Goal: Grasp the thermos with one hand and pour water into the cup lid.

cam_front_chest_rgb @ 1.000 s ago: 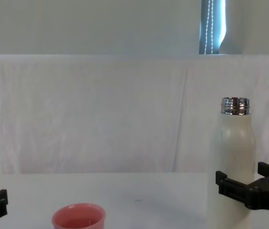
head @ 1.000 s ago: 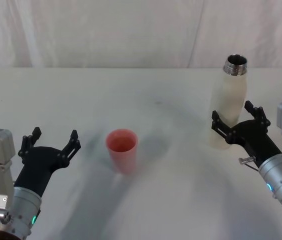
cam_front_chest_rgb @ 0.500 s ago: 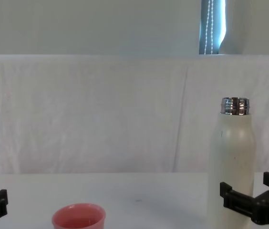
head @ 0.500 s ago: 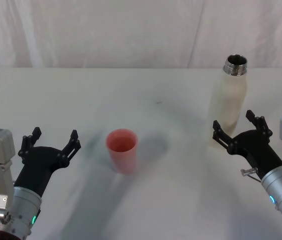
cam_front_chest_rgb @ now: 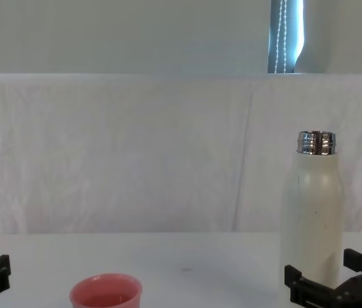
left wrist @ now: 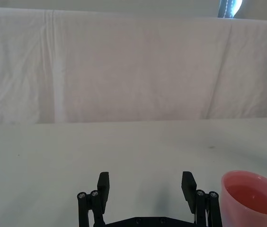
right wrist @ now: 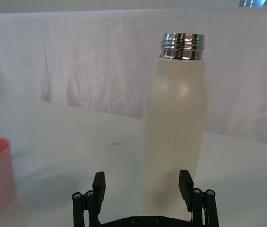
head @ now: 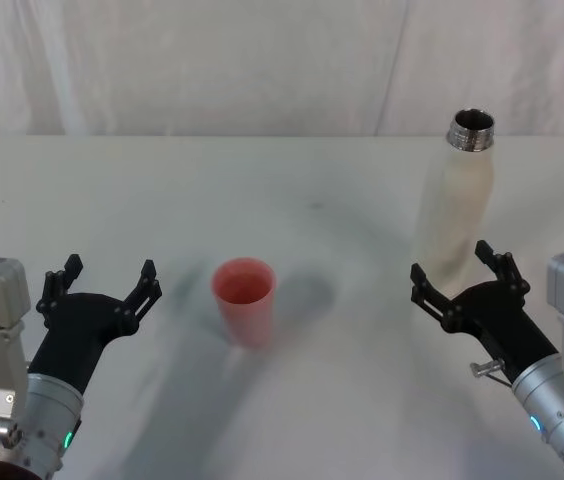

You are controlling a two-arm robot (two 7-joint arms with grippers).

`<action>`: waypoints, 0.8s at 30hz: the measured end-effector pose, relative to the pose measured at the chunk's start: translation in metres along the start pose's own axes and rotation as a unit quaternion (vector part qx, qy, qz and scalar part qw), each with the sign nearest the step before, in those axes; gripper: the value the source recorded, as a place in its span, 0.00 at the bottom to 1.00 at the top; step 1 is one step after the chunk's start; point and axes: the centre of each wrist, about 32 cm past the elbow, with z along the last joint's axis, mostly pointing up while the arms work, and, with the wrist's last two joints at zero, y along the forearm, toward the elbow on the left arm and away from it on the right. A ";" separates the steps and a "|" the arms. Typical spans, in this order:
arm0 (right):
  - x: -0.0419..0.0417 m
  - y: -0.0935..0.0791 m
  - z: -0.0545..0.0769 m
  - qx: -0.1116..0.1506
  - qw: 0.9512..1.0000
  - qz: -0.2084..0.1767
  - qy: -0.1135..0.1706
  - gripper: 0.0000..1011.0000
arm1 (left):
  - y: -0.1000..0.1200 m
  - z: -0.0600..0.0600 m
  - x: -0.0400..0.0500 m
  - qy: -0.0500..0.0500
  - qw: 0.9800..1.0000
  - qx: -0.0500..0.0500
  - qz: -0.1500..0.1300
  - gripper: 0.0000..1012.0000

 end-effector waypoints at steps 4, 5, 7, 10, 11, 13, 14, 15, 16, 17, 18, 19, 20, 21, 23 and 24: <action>-0.0018 -0.003 -0.002 -0.003 1.000 0.005 0.001 0.99 | 0.000 0.000 0.0000 0.000 1.000 0.000 0.000 0.99; -0.0020 -0.004 -0.002 -0.003 1.000 0.005 0.001 0.99 | 0.000 0.000 0.0000 0.000 1.000 0.000 0.000 0.99; -0.0026 -0.005 -0.003 -0.004 1.000 0.006 0.001 0.99 | 0.000 0.000 0.0000 0.000 1.000 0.000 0.000 0.99; -0.0031 -0.006 -0.004 -0.004 1.000 0.007 0.002 0.99 | 0.000 0.000 0.0000 0.000 1.000 0.000 0.000 0.99; -0.0034 -0.007 -0.004 -0.004 1.000 0.007 0.002 0.99 | 0.000 0.000 0.0000 0.000 1.000 0.000 0.000 0.99; -0.0039 -0.008 -0.004 -0.005 1.000 0.007 0.003 0.99 | 0.000 0.000 0.0000 0.000 1.000 0.000 0.000 0.99; -0.0041 -0.008 -0.004 -0.004 1.000 0.007 0.004 0.99 | 0.000 0.000 0.0000 0.000 1.000 0.000 0.000 0.99; -0.0046 -0.009 -0.004 -0.004 1.000 0.008 0.005 0.99 | 0.000 0.000 0.0000 0.000 1.000 0.000 0.000 0.99; -0.0048 -0.009 -0.005 -0.004 1.000 0.008 0.005 0.99 | 0.000 0.000 0.0000 0.000 1.000 0.000 0.000 0.99; -0.0051 -0.009 -0.005 -0.004 1.000 0.008 0.006 0.99 | 0.000 0.000 0.0000 0.000 1.000 0.000 0.000 0.99; -0.0056 -0.010 -0.005 -0.004 1.000 0.008 0.008 0.99 | 0.000 0.000 0.0000 0.000 1.000 0.000 0.000 0.99; -0.0058 -0.010 -0.006 -0.004 1.000 0.008 0.010 0.99 | 0.000 0.000 0.0000 0.000 1.000 0.000 0.000 0.99; -0.0062 -0.011 -0.006 -0.004 1.000 0.009 0.012 0.99 | 0.000 0.000 0.0000 0.000 1.000 0.000 0.000 0.99; -0.0063 -0.011 -0.006 -0.003 1.000 0.010 0.013 0.99 | 0.000 0.000 0.0000 0.000 1.000 0.000 0.000 0.99; -0.0063 -0.011 -0.006 -0.003 1.000 0.010 0.014 0.99 | 0.000 0.000 0.0000 0.000 1.000 0.000 0.000 0.99; -0.0063 -0.011 -0.006 -0.003 1.000 0.010 0.013 0.99 | 0.000 0.000 0.0000 0.000 1.000 0.000 0.000 0.99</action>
